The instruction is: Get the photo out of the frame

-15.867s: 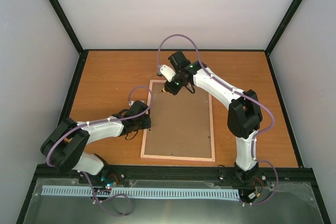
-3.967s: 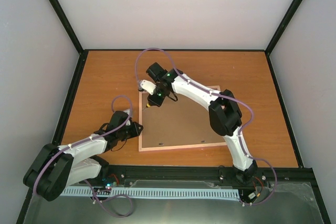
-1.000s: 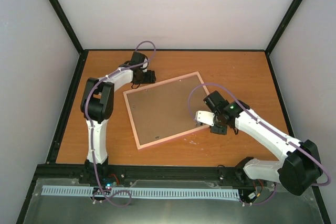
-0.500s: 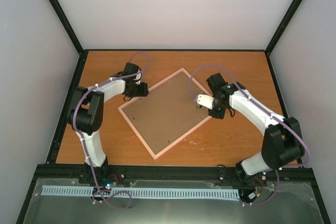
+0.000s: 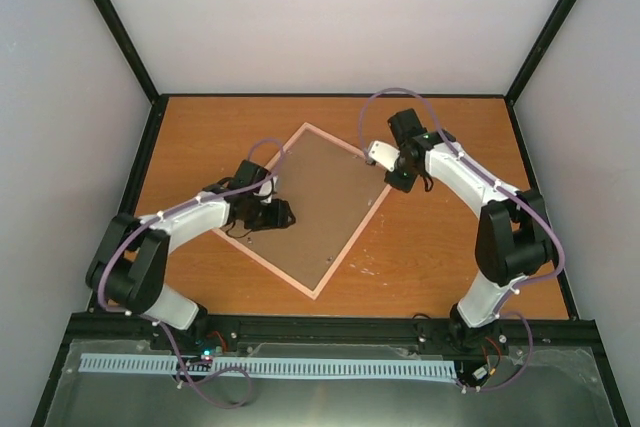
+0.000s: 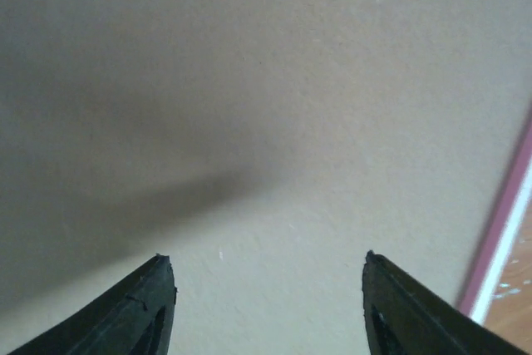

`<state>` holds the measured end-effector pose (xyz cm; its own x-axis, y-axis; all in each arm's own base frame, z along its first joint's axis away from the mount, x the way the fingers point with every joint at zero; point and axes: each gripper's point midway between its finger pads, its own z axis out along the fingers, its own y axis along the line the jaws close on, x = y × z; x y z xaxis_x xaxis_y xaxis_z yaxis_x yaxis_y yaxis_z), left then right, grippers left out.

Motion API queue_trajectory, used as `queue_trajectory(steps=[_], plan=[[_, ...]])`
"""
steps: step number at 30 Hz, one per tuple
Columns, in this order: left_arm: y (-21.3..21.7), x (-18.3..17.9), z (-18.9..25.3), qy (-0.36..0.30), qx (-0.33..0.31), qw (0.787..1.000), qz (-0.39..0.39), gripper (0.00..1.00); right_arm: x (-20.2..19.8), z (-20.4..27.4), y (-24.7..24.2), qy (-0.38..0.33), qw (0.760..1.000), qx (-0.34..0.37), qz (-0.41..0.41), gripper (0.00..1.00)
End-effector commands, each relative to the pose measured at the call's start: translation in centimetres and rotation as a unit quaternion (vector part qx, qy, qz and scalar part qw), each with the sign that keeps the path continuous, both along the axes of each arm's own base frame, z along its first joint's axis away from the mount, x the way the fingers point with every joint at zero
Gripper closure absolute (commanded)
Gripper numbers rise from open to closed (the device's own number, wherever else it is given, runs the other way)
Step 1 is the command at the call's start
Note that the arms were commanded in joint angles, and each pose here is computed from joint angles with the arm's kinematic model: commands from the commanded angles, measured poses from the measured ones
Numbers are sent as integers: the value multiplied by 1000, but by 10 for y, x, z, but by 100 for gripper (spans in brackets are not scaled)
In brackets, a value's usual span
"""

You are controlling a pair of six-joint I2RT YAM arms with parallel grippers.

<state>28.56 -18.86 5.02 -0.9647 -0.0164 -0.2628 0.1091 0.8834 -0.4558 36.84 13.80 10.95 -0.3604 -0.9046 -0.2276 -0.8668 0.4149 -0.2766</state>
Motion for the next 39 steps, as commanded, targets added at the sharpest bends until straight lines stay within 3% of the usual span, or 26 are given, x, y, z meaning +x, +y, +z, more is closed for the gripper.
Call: queue_trajectory(steps=[1,7,10,16,23,30,35,39], plan=[[30,24,37,-79,41,991,97,33,33,37,-8,-66,995,32,-64,97],[96,67,50,-111,86,967,213,22,6,47,1,-30,994,79,-73,97],[122,82,34,-81,92,959,256,21,-16,60,16,0,989,135,-60,97],[114,96,8,-61,64,971,223,21,-56,88,39,35,974,222,-31,97],[74,47,-6,-34,-19,987,155,24,-72,92,51,50,968,245,-9,97],[0,-10,-2,-17,-65,995,74,30,-99,79,100,86,962,252,53,97],[16,-21,-4,-22,-26,993,116,35,-105,78,132,95,954,271,84,97],[12,-37,-7,-19,-35,994,101,39,-106,75,158,114,949,279,95,97]])
